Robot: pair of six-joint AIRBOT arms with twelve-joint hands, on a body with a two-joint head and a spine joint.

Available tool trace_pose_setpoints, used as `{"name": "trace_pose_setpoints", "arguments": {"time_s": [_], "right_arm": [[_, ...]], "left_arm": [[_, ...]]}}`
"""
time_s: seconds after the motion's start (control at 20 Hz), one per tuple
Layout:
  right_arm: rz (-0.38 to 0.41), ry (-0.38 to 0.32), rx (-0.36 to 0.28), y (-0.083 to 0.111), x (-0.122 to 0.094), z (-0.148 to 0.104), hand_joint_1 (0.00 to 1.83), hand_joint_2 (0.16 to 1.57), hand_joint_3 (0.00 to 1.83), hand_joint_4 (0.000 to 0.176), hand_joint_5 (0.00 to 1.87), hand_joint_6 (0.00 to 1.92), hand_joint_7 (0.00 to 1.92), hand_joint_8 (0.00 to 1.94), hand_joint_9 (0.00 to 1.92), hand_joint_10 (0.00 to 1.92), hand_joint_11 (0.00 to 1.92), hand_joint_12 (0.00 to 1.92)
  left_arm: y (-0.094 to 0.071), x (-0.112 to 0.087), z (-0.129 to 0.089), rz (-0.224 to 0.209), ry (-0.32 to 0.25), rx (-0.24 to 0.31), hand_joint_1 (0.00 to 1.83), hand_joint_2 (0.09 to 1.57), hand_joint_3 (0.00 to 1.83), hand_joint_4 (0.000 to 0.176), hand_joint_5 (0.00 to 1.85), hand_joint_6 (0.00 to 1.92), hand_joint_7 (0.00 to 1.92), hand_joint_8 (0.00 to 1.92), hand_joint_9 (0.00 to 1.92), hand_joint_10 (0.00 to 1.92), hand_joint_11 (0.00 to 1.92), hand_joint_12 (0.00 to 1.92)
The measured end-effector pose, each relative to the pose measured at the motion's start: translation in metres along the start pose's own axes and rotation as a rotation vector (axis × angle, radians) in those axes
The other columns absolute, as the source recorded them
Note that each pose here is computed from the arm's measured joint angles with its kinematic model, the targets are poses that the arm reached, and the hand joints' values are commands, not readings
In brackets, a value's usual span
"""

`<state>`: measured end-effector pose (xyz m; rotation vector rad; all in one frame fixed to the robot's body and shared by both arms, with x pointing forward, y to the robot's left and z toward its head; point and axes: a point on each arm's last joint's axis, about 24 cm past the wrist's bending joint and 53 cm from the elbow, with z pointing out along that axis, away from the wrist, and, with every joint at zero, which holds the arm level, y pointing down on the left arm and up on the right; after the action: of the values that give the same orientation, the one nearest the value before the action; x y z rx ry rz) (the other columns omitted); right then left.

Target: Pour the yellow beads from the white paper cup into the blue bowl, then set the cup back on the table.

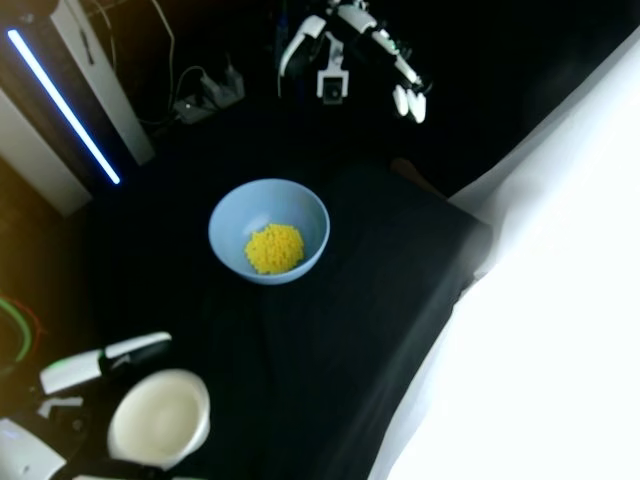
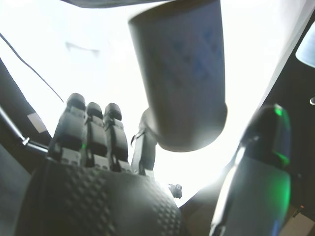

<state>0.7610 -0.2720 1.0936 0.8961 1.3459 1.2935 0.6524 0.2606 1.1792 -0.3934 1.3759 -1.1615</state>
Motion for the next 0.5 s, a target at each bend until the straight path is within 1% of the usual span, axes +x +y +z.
{"name": "trace_pose_setpoints", "arguments": {"time_s": [0.05, 0.1, 0.15, 0.2, 0.3, 0.35, 0.4, 0.45, 0.5], "right_arm": [[-0.001, 0.0, 0.001, -0.0005, -0.0002, -0.0005, 0.78, 0.52, 0.0, 0.176, 0.08, 0.0, 0.05, 0.0, 0.0, 0.0, 0.0, 0.35], [0.003, 0.0, 0.003, -0.0007, 0.0002, -0.0008, 0.76, 0.51, 0.0, 0.176, 0.05, 0.0, 0.04, 0.0, 0.0, 0.0, 0.0, 0.25], [-0.005, 0.006, 0.002, -0.0005, 0.0002, -0.0017, 0.75, 0.5, 0.0, 0.176, 0.04, 0.0, 0.05, 0.0, 0.0, 0.0, 0.0, 0.28], [-0.006, 0.008, 0.0, 0.0001, 0.0001, -0.0017, 0.75, 0.52, 0.0, 0.176, 0.02, 0.0, 0.04, 0.0, 0.0, 0.0, 0.0, 0.35], [0.002, 0.005, 0.0, 0.0008, -0.0015, -0.0017, 0.79, 0.54, 0.0, 0.176, 0.02, 0.0, 0.04, 0.0, 0.0, 0.0, 0.0, 0.2], [0.007, 0.005, -0.001, 0.0008, -0.0014, -0.0017, 0.79, 0.52, 0.0, 0.176, 0.02, 0.0, 0.05, 0.0, 0.0, 0.0, 0.0, 0.19], [0.009, 0.006, -0.001, 0.0008, -0.0012, -0.0017, 0.8, 0.53, 0.0, 0.176, 0.03, 0.0, 0.06, 0.0, 0.0, 0.0, 0.0, 0.14], [0.009, 0.009, -0.001, 0.0008, -0.0003, -0.0017, 0.81, 0.53, 0.0, 0.176, 0.04, 0.0, 0.07, 0.0, 0.0, 0.0, 0.0, 0.13], [0.008, 0.012, -0.002, 0.001, 0.0004, -0.0017, 0.83, 0.52, 0.0, 0.176, 0.05, 0.0, 0.07, 0.0, 0.0, 0.0, 0.0, 0.1]], "left_arm": [[-0.0001, 0.0, 0.0, 0.0, 0.0, 0.0, 0.47, 0.84, 0.0, 0.063, 0.0, 0.0, 0.33, 0.0, 0.25, 0.0, 0.0, 0.54], [0.0001, -0.0002, 0.0, 0.0, -0.001, 0.0, 0.45, 0.84, 0.0, 0.049, 0.0, 0.0, 0.34, 0.0, 0.26, 0.01, 0.01, 0.56], [0.0, 0.0001, -0.0001, 0.0, 0.0, 0.0, 0.43, 0.84, 0.0, 0.053, 0.0, 0.0, 0.33, 0.0, 0.26, 0.0, 0.01, 0.56], [-0.0005, 0.0002, 0.0, 0.001, 0.001, 0.002, 0.42, 0.83, 0.0, 0.051, 0.0, 0.0, 0.33, 0.0, 0.26, 0.0, 0.01, 0.56], [0.0005, 0.0008, 0.0, -0.002, 0.001, -0.001, 0.42, 0.83, 0.0, 0.051, 0.0, 0.0, 0.32, 0.0, 0.25, 0.0, 0.0, 0.56], [0.0006, 0.0013, 0.0, -0.001, 0.002, -0.001, 0.42, 0.83, 0.0, 0.059, 0.0, 0.0, 0.32, 0.0, 0.25, 0.0, 0.0, 0.56], [0.0005, 0.0013, 0.0, -0.001, 0.002, -0.001, 0.43, 0.83, 0.0, 0.06, 0.0, 0.0, 0.32, 0.0, 0.24, 0.0, 0.0, 0.54], [0.0007, 0.0013, -0.0001, -0.001, 0.002, -0.001, 0.43, 0.84, 0.0, 0.043, 0.0, 0.0, 0.32, 0.0, 0.24, 0.0, 0.0, 0.53], [0.0006, 0.0014, 0.0, -0.001, 0.003, -0.001, 0.44, 0.84, 0.0, 0.044, 0.0, 0.0, 0.32, 0.0, 0.23, 0.0, 0.0, 0.52]]}}
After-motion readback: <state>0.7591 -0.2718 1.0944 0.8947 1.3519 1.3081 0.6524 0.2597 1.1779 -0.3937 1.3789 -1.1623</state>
